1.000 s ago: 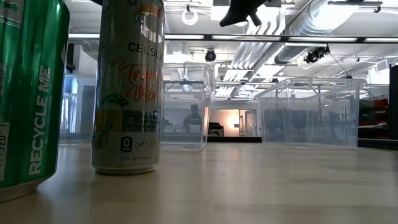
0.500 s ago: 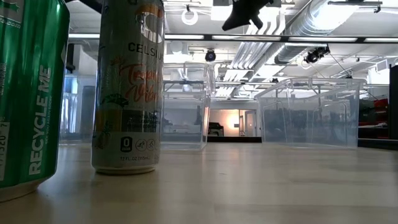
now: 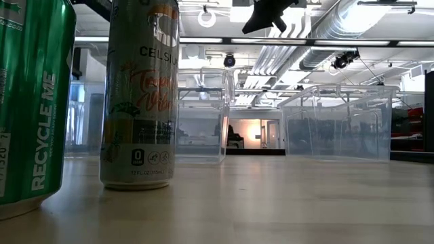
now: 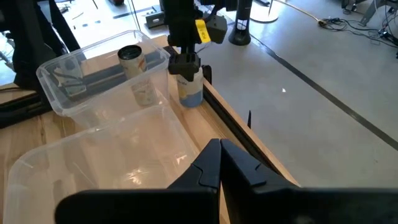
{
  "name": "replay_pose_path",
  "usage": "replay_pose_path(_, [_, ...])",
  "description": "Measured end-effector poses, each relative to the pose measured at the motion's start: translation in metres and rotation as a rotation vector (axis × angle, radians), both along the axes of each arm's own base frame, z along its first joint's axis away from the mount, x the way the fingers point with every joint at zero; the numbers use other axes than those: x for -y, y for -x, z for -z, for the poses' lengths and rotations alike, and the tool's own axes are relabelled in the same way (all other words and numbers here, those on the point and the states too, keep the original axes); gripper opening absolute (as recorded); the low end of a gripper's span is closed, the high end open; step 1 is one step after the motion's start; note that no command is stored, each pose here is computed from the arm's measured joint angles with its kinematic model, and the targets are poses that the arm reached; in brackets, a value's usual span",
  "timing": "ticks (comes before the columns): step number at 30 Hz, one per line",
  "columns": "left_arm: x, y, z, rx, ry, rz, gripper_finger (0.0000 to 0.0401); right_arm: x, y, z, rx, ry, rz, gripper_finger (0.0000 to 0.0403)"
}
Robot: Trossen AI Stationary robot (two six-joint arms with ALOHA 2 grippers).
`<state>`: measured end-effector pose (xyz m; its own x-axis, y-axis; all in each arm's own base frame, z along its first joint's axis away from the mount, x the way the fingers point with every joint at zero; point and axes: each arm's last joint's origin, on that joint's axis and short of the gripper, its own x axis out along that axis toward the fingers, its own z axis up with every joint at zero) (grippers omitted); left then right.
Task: Sort soda cans
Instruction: Put the top blue white soda can into the middle transparent bin
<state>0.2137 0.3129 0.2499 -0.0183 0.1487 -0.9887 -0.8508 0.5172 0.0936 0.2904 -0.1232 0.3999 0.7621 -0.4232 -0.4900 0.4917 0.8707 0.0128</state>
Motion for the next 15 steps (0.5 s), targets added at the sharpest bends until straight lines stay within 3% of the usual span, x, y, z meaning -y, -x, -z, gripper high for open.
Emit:
replay_pose_path(10, [0.004,0.002,0.015,-0.011,0.034,0.000,0.0327,0.000,0.000,0.000,0.000,0.000,0.001,0.0000])
replay_pose_path(15, [0.004,0.002,0.015,-0.010,0.033,0.002,0.0279,0.000,0.000,0.000,0.000,0.000,0.000,0.0000])
